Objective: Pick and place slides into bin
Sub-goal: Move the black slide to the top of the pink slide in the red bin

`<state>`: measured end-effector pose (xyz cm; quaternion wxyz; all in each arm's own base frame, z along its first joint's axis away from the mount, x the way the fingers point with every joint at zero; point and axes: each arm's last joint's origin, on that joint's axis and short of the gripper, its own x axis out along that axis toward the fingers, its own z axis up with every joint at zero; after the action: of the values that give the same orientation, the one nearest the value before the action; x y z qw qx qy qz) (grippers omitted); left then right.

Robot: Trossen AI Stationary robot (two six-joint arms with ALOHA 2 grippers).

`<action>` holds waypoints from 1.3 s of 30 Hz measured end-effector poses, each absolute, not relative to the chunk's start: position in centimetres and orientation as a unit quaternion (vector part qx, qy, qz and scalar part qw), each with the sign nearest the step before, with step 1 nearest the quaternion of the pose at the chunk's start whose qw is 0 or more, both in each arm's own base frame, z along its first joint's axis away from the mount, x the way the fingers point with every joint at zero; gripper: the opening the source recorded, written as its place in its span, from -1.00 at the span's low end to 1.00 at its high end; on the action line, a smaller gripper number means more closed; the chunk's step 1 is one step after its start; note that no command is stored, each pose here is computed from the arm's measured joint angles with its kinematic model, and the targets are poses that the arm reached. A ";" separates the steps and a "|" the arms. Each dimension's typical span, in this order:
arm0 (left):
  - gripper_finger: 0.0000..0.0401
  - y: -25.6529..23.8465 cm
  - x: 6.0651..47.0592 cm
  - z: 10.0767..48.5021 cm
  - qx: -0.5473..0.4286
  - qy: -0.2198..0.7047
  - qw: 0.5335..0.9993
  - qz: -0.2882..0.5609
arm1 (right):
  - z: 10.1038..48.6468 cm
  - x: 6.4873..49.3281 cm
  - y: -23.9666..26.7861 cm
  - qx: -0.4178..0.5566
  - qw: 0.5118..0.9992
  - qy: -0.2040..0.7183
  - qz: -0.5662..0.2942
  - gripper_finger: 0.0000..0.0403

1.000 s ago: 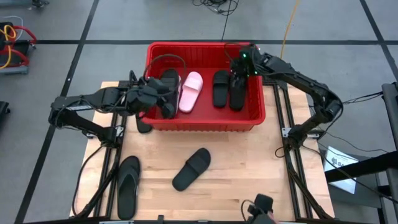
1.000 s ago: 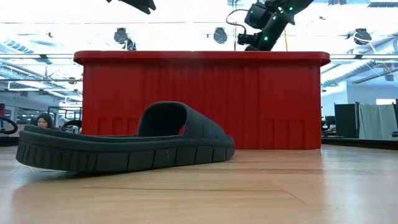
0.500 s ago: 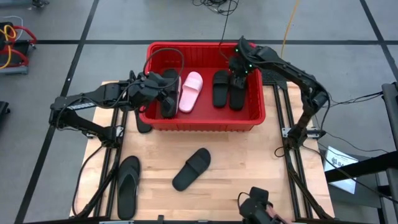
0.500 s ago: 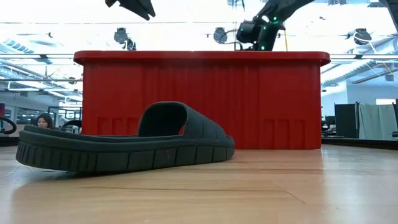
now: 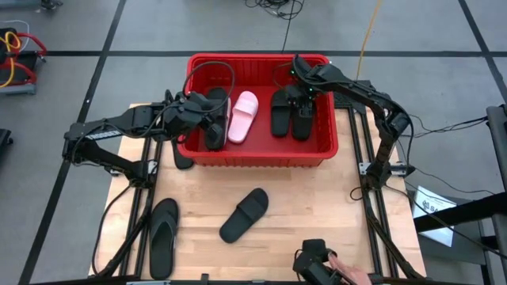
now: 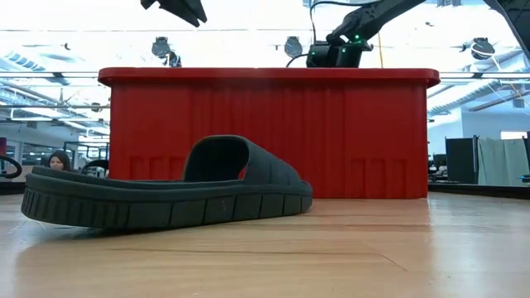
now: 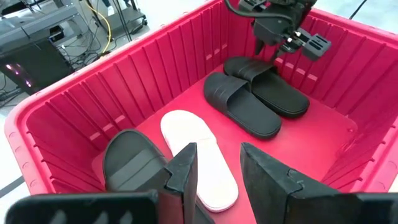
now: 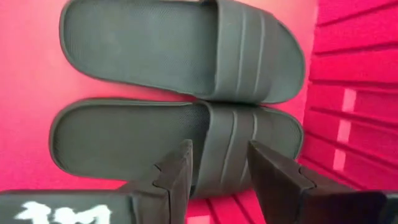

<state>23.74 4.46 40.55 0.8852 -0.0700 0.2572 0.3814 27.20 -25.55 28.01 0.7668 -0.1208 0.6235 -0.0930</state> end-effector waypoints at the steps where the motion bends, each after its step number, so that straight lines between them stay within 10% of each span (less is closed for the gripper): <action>1: -0.41 4.5 23.7 40.5 -0.070 0.257 0.885 0.381 | 27.9 27.2 -25.6 -0.128 0.765 0.626 -0.085 -0.29; 39: -0.41 4.5 23.7 40.5 -0.036 0.272 0.887 0.371 | 19.3 27.5 -25.5 -0.251 0.739 0.611 -0.131 -0.29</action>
<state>23.74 4.46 40.55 0.8873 -0.0356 0.2722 0.3706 27.53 -25.50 19.33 0.7389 -0.2511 0.6114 -0.1313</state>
